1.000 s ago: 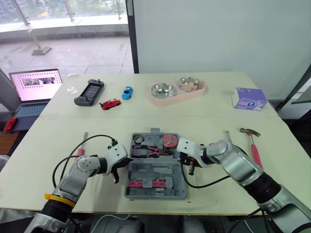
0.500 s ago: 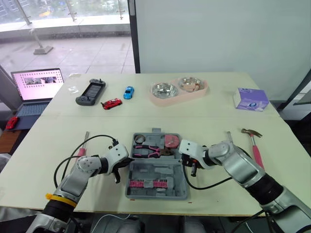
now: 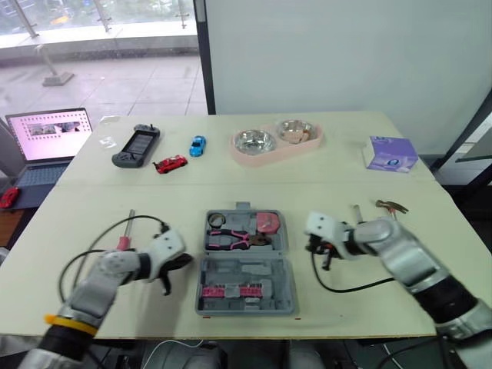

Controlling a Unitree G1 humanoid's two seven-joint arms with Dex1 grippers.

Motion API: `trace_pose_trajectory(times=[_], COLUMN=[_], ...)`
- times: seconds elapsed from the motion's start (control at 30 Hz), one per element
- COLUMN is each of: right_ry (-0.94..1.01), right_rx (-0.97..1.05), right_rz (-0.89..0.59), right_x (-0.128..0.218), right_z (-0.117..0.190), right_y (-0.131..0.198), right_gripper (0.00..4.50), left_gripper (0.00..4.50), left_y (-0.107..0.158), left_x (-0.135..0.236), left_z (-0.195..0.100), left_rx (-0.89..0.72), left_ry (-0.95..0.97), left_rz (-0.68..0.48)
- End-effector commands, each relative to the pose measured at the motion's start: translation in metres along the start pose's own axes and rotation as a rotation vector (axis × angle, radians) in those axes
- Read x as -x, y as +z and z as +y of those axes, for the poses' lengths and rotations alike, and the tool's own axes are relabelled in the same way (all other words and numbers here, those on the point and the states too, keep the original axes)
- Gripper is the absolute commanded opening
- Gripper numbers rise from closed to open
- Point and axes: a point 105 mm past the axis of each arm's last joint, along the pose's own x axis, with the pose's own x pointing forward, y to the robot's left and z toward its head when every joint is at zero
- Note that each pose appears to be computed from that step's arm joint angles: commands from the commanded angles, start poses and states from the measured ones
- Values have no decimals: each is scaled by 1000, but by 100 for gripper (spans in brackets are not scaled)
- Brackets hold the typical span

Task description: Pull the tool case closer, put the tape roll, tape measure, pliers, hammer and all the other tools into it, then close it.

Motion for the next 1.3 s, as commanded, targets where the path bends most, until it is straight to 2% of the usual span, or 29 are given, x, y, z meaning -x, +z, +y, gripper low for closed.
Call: trace_pose_trajectory(times=[0.03,0.13,0.2,0.23,0.33,0.47,0.53,0.67,0.8,1.1,1.17,1.3], right_ry=[-90,-131,-170,-195,-243,-294,-334,-359,-364,-380,-392,-388], right_rx=[-48,-118,-186,-247,-303,-389,-439,-472,-475,-466,-465,-470], right_rz=[-170,-213,-268,-297,-302,-342,-334,-295,-265,-306,-310,-348], right_x=[38,65,86,98,121,136,141,137,132,129,126,114], right_z=[-25,-35,-42,-47,-45,-39,-34,-23,-18,-21,-19,-4], right_y=[10,-7,-18,-27,-61,-90,-110,-132,-140,-128,-124,-91], right_gripper=[0,0,55,84,230,440,450,450,450,450,450,450], left_gripper=[3,3,0,26,132,350,443,443,443,443,443,443], left_y=[18,18,15,6,-40,-72,-93,-117,-122,-115,-116,-94], left_x=[47,86,116,135,182,224,241,248,244,227,222,202], left_z=[22,30,34,39,44,48,45,40,40,46,49,57], left_rx=[9,44,80,111,168,258,295,329,338,347,398,398], left_ry=[84,136,181,225,351,509,589,658,681,671,674,659], left_rz=[-81,-128,-172,-176,-60,-61,-40,-24,-33,-63,-65,-125])
